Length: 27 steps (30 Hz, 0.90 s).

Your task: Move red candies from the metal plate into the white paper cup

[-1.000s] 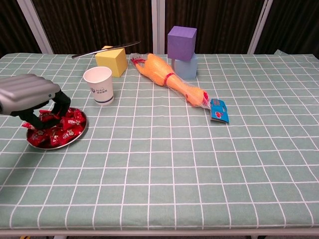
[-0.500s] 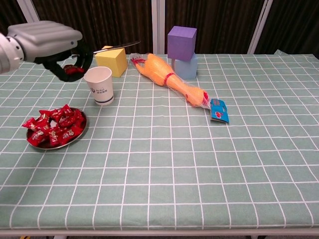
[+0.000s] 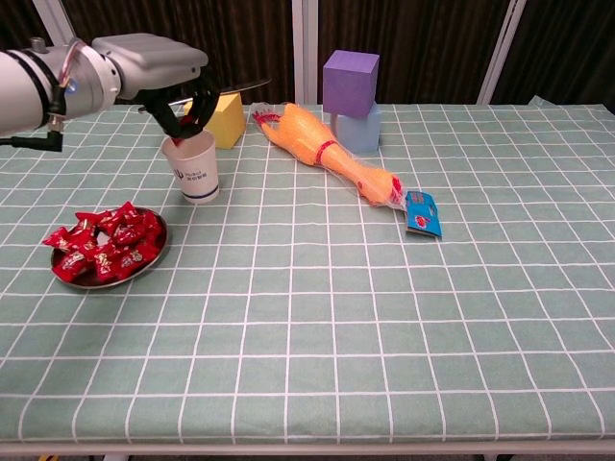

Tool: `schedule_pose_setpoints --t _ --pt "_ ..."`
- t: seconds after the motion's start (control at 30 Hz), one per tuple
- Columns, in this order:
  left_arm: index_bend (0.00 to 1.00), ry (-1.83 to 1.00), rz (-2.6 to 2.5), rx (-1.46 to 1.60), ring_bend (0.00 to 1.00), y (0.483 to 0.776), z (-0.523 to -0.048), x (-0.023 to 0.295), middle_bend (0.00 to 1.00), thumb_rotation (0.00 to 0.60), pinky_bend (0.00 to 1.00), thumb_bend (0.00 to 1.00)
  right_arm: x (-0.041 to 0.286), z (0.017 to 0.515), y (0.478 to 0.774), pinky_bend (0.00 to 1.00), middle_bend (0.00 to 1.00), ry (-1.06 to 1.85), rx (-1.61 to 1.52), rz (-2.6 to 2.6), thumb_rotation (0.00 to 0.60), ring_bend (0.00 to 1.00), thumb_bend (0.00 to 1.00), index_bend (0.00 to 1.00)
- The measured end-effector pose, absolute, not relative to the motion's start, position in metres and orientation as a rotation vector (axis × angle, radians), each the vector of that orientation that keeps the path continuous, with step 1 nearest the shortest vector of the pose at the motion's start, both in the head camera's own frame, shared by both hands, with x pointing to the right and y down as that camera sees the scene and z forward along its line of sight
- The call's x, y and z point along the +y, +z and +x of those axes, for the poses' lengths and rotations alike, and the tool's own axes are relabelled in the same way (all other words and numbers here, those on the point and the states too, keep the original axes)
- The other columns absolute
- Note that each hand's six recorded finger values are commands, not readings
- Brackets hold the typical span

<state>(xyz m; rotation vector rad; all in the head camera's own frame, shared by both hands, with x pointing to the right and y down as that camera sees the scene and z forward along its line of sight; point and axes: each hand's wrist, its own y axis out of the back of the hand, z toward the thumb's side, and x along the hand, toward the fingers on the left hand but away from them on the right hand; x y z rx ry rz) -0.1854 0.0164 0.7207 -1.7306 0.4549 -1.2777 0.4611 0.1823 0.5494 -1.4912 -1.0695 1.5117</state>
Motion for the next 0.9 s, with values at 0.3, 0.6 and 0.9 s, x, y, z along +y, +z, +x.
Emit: schedule_pose_setpoints --t 0.3,0.6,0.9 --pt "0.38 -1.296 -1.710 0.455 0.88 0.720 -0.184 0.019 0.43 0.600 1.00 0.48 0.183 0.466 0.550 0.44 0.25 1.523 -1.083 -1.486 0.600 0.20 0.10 0.26" --pt "0.37 -1.227 -1.700 0.655 0.87 0.678 -0.219 0.035 0.42 0.600 1.00 0.37 0.179 0.462 0.552 0.45 0.25 1.506 -1.069 -1.503 0.600 0.20 0.10 0.26" --pt "0.38 -1.192 -1.722 0.522 0.87 0.675 -0.246 0.097 0.42 0.600 1.00 0.27 0.179 0.456 0.554 0.46 0.25 1.492 -1.060 -1.518 0.600 0.21 0.10 0.26"
